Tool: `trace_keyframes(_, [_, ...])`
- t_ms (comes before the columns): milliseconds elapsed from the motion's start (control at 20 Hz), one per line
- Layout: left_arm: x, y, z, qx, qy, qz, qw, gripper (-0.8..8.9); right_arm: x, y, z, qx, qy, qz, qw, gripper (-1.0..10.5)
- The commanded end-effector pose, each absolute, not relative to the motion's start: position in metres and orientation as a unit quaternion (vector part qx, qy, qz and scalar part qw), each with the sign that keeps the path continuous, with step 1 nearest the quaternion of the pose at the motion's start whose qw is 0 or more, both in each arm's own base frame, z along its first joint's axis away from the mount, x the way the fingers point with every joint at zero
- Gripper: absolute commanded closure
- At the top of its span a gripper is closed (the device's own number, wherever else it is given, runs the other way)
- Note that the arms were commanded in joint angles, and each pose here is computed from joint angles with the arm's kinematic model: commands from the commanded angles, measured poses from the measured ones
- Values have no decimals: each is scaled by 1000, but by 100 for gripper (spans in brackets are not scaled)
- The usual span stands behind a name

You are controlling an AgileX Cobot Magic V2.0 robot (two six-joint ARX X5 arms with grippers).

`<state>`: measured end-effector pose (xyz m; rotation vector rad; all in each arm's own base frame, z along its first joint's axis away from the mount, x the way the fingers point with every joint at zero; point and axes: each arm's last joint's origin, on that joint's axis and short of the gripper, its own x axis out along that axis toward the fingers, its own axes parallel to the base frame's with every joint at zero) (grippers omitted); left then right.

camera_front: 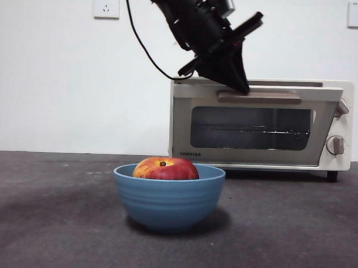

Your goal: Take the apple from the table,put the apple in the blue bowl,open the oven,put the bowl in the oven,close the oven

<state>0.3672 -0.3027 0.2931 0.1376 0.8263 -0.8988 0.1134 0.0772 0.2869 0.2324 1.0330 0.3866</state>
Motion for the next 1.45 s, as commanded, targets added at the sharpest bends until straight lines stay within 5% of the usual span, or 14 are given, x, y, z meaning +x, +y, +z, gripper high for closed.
trace_keyframes(50, [376,-300,257,79,441,-379,810,819,105,71,288,115,490,169,847,954])
trace_keyframes(700, [344,-333,234,77,468,-344,811,819,50,29,376,108,409,114,899,954])
trace_keyframes(1450, [320,-343,193,89,499,-337,793,819,47,26,378,99,405,94,904,954])
